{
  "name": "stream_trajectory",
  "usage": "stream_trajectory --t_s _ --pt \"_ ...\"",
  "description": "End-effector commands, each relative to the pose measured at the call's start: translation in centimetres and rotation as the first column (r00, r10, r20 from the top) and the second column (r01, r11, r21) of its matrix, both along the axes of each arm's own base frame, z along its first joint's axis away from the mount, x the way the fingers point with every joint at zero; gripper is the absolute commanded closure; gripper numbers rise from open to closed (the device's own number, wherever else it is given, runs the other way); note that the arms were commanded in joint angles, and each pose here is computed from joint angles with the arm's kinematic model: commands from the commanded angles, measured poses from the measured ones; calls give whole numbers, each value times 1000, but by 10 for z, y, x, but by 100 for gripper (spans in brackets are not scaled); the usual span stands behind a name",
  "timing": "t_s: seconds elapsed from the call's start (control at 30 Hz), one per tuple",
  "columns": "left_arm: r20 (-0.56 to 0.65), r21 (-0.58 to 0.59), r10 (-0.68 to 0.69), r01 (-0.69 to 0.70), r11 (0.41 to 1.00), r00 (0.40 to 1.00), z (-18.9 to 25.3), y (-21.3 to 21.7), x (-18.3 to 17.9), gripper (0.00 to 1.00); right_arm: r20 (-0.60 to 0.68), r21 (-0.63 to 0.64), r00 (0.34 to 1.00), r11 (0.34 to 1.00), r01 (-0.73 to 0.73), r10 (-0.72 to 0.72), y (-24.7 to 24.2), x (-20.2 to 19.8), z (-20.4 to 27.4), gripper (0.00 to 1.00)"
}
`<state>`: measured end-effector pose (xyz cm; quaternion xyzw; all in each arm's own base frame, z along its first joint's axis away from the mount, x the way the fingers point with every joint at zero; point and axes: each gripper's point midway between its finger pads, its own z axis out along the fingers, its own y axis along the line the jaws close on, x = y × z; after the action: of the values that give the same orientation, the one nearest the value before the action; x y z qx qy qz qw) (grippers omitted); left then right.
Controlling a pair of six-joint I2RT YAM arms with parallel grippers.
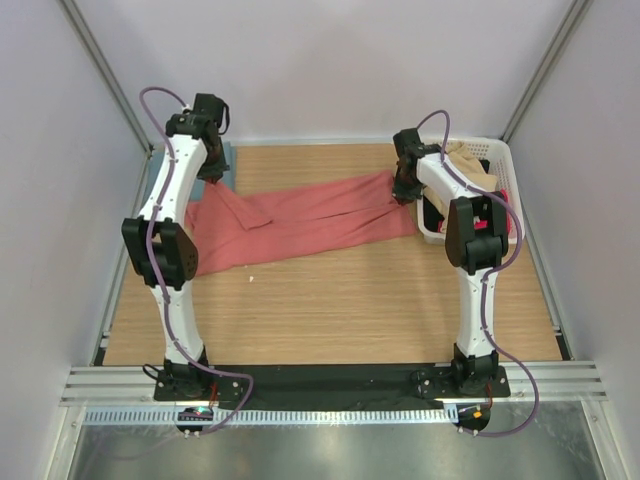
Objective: Fold and stack the t-shirts
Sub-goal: Fold the tshirt
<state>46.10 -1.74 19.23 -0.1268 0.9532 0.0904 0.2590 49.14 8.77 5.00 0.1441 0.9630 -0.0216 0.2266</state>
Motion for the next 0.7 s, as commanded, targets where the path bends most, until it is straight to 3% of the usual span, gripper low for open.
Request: stream_trajectory --t_s 0.0,0.3,0.37,0.5,0.6,0.67 --pt "58 -33 -4 6 999 998 9 -5 17 100 37 -5 999 1000 15 -15 -7 12 8 92" --pt "26 16 7 -8 1000 1000 -12 4 28 100 36 19 999 1000 2 -2 -2 12 9 81" --pt "28 29 17 -18 999 999 -13 8 29 93 43 28 999 1000 -4 3 0 15 13 77" --pt "69 72 39 -44 996 997 -3 18 39 70 68 46 998 999 -15 12 5 20 29 69" --pt "94 103 84 -94 990 992 11 28 36 40 103 46 994 998 -31 26 9 24 51 63" --pt "144 102 107 -122 987 984 33 32 27 29 132 38 990 998 -48 43 11 24 70 60"
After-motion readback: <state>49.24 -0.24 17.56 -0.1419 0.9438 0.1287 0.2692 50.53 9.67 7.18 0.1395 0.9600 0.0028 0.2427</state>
